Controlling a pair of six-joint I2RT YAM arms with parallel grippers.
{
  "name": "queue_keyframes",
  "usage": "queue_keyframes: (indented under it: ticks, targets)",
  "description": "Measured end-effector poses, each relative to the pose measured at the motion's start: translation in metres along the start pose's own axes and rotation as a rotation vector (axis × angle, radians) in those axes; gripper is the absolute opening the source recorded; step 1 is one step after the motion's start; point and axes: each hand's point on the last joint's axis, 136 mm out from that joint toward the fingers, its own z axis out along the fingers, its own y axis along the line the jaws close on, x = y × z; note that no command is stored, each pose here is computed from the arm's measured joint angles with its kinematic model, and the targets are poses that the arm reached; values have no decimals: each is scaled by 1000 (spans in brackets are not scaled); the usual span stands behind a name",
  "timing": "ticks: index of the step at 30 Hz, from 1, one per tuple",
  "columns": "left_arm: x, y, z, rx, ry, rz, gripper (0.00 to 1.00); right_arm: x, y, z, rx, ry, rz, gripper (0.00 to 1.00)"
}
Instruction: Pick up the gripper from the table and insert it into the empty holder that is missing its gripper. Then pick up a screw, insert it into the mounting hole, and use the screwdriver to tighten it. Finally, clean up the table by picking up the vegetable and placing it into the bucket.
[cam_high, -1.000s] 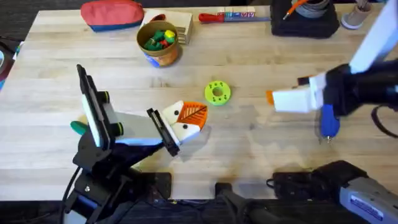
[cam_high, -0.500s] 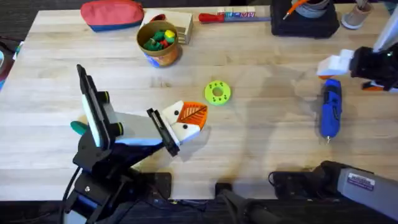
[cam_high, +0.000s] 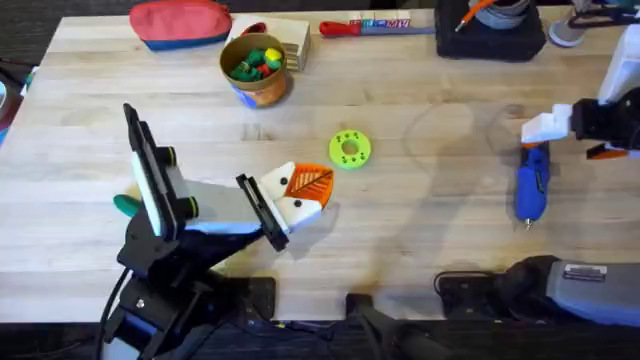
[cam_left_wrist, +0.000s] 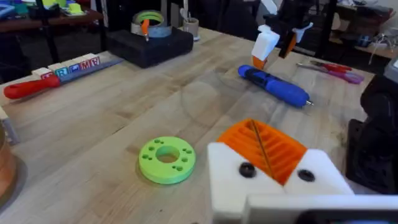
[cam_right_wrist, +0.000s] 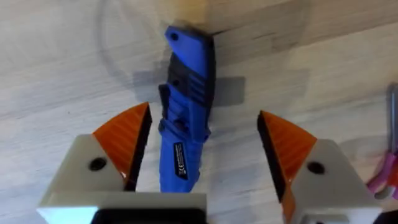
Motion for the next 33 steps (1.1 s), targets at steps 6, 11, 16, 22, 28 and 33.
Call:
queue_keyframes:
  ticks: [6, 11, 16, 22, 28, 33]
  targets:
    - [0, 0, 0, 0, 0, 0, 11, -1, 7, 26, -53, 62, -31, 991]
    - [0, 0, 0, 0, 0, 0, 11, -1, 12, 44, -88, 100, -30, 991]
    - [0, 0, 0, 0, 0, 0, 11, 2, 14, 56, -102, 138, -15, 991]
    - [0, 0, 0, 0, 0, 0, 11, 0, 12, 58, -93, 133, 8, 899]
    - [0, 0, 0, 0, 0, 0, 11, -1, 11, 58, -90, 128, 21, 438]
    - [0, 0, 0, 0, 0, 0, 11, -1, 10, 58, -88, 128, 21, 86]
